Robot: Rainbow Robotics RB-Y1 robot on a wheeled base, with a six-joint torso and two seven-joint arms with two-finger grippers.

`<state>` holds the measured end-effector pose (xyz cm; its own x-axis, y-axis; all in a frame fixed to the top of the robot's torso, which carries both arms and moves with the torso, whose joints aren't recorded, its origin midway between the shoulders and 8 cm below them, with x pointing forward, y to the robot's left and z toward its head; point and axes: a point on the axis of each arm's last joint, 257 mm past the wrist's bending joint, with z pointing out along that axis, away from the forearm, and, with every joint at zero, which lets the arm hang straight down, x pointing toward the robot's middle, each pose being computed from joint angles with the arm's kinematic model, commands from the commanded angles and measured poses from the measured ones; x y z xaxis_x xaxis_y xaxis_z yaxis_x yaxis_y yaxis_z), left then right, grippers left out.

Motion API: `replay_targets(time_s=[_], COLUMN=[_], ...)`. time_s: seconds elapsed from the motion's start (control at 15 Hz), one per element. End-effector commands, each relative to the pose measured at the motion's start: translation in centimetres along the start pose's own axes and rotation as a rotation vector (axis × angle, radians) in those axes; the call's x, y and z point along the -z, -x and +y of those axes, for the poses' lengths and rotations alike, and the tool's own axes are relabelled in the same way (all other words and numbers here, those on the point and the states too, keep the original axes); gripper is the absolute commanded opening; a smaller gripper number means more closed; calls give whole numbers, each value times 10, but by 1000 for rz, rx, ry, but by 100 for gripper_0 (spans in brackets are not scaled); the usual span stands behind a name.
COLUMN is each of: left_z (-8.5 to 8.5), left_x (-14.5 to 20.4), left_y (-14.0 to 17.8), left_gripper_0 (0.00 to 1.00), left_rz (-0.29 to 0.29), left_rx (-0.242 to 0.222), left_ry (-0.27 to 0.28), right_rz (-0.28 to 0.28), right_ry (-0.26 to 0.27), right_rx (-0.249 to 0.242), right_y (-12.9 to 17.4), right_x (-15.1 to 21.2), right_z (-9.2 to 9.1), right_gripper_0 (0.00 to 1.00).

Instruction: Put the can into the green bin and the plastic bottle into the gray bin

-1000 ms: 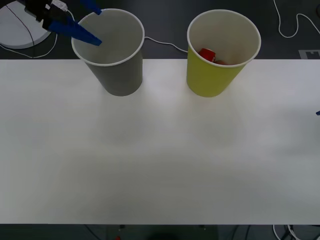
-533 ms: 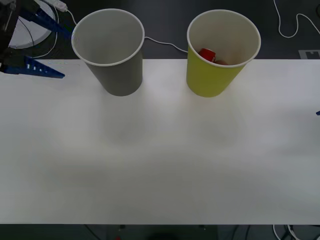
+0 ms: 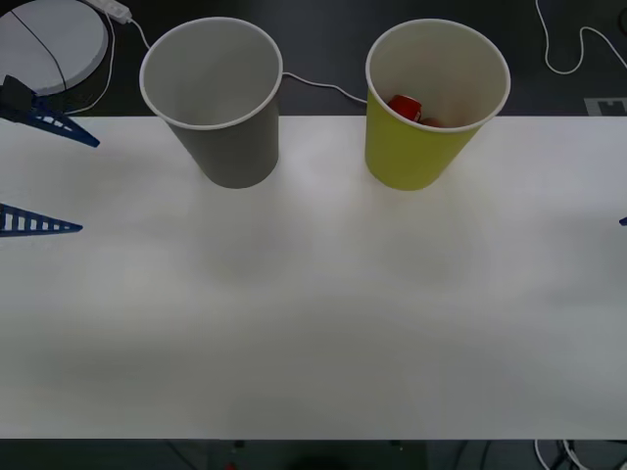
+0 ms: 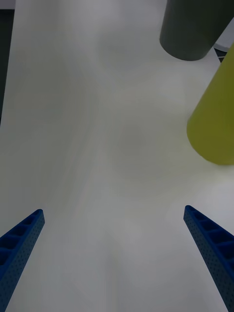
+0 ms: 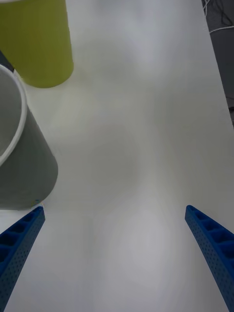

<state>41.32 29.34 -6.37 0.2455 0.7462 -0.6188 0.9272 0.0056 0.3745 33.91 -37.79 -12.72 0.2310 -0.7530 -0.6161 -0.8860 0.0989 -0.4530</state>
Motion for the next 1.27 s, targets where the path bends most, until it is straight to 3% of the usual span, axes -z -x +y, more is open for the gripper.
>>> replay_targets(time_s=[0.07, 0.33, 1.27], left_z=[-17, -30, -37], left_x=[1, -3, -13], left_y=[-11, -27, -30], left_gripper_0=[100, 100, 100], left_rz=[16, 19, 0], left_rx=[-13, -56, -61], left_ry=[12, 17, 11], right_rz=[0, 0, 0], right_ry=[0, 0, 0], right_rx=[0, 0, 0], right_y=[0, 0, 0], right_x=[0, 0, 0], right_z=[0, 0, 0], right_gripper_0=[100, 100, 100])
